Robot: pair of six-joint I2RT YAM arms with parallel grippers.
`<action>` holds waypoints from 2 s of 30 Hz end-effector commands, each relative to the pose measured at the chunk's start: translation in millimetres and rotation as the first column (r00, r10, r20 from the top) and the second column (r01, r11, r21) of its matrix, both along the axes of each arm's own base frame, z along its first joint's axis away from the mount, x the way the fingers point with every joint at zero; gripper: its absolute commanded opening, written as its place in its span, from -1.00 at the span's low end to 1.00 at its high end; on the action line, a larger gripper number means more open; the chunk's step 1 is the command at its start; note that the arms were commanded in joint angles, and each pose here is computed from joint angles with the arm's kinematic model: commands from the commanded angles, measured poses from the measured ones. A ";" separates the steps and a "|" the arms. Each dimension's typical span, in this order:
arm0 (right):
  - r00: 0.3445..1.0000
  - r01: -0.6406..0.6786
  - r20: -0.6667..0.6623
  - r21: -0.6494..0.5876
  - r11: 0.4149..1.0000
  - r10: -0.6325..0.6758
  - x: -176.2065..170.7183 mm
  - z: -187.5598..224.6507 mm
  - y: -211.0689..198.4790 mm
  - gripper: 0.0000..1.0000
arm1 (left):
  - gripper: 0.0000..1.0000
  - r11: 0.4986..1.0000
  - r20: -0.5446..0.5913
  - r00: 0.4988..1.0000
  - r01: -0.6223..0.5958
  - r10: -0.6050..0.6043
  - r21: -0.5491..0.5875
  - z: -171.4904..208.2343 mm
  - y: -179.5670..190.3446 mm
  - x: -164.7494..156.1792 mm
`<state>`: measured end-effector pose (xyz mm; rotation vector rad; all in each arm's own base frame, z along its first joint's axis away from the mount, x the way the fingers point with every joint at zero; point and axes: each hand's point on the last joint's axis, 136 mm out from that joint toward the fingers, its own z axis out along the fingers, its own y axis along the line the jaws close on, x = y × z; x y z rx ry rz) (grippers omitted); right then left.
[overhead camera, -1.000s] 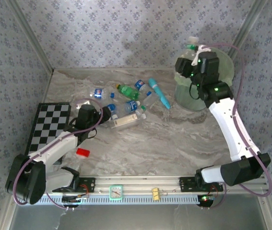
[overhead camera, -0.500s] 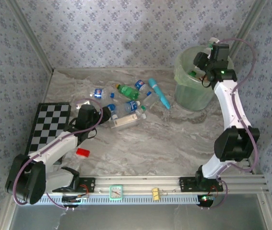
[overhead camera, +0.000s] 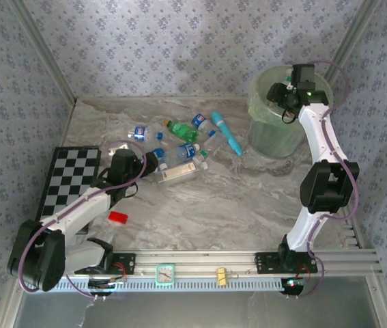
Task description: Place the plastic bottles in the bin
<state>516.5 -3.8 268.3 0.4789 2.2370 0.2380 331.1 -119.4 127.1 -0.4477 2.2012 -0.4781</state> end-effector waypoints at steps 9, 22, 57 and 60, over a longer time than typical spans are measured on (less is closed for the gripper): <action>0.988 0.045 0.149 -0.031 0.998 -0.040 -17.7 70.2 -9.5 0.71 | 1.00 1.000 0.008 1.000 0.006 -0.006 -0.018 5.5 -6.2 7.2; 0.909 -0.091 0.407 -0.018 0.996 0.090 -77.9 134.5 42.6 0.83 | 1.00 0.997 0.036 0.997 0.064 -0.063 -0.050 11.8 -21.5 11.9; 0.831 -0.448 0.337 -0.065 0.892 0.442 -150.3 -8.6 216.2 1.00 | 0.98 0.867 0.010 0.868 0.496 -0.497 0.041 9.0 -111.5 7.0; 0.835 -0.444 0.329 -0.071 0.893 0.441 -150.4 -8.5 214.4 1.00 | 0.98 0.854 -0.032 0.855 0.518 -0.517 0.050 -0.8 -116.7 7.2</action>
